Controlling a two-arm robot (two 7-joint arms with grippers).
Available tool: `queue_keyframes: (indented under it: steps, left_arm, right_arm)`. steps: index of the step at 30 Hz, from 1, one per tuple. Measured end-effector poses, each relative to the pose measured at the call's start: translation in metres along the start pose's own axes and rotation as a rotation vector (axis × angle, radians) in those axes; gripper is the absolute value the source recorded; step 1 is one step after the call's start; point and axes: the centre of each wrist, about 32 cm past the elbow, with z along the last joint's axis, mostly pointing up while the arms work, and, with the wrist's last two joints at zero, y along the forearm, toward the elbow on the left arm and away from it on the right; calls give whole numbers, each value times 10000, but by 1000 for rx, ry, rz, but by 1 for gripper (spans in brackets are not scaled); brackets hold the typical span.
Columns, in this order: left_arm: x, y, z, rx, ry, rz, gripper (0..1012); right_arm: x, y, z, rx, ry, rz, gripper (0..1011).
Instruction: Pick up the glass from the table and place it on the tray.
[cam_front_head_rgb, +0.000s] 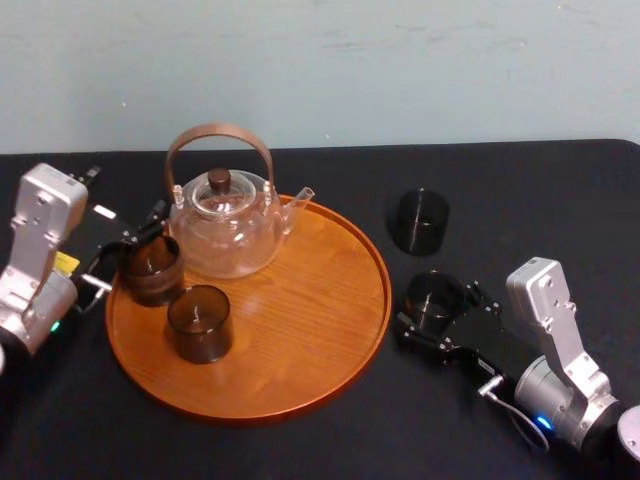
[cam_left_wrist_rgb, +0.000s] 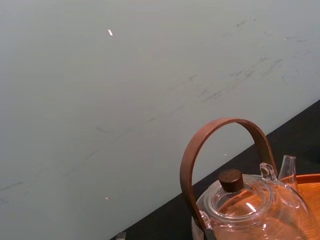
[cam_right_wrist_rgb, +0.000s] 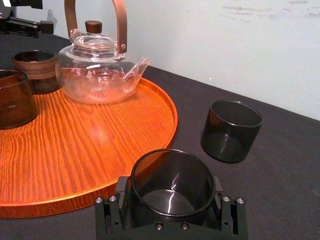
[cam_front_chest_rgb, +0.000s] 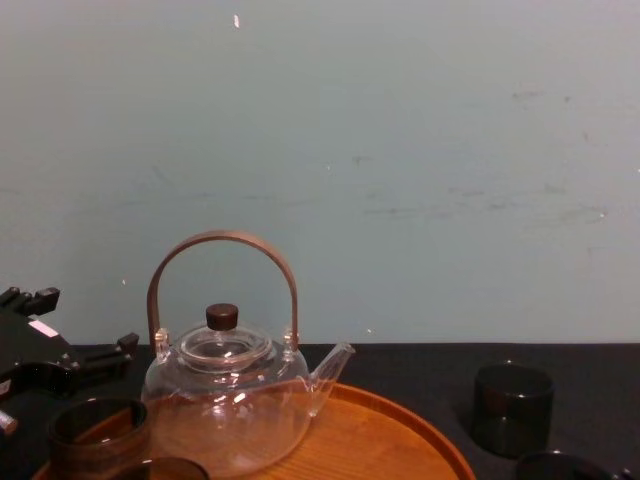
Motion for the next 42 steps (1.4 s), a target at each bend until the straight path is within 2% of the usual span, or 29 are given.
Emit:
queue_keyframes:
  steps: [7, 26, 33, 42]
  left_arm:
    - [0, 0, 0, 0, 0, 0, 1002]
    - [0, 0, 0, 0, 0, 0, 1001]
    - [0, 0, 0, 0, 0, 0, 1001]
    - [0, 0, 0, 0, 0, 0, 1001]
  right_arm:
    - [-1, -6, 2, -1, 0, 0, 909]
    - [0, -12, 4, -2, 1, -2, 908]
    - [7, -24, 23, 50, 7, 37, 908]
    - [-71, 37, 195, 110, -20, 121, 908]
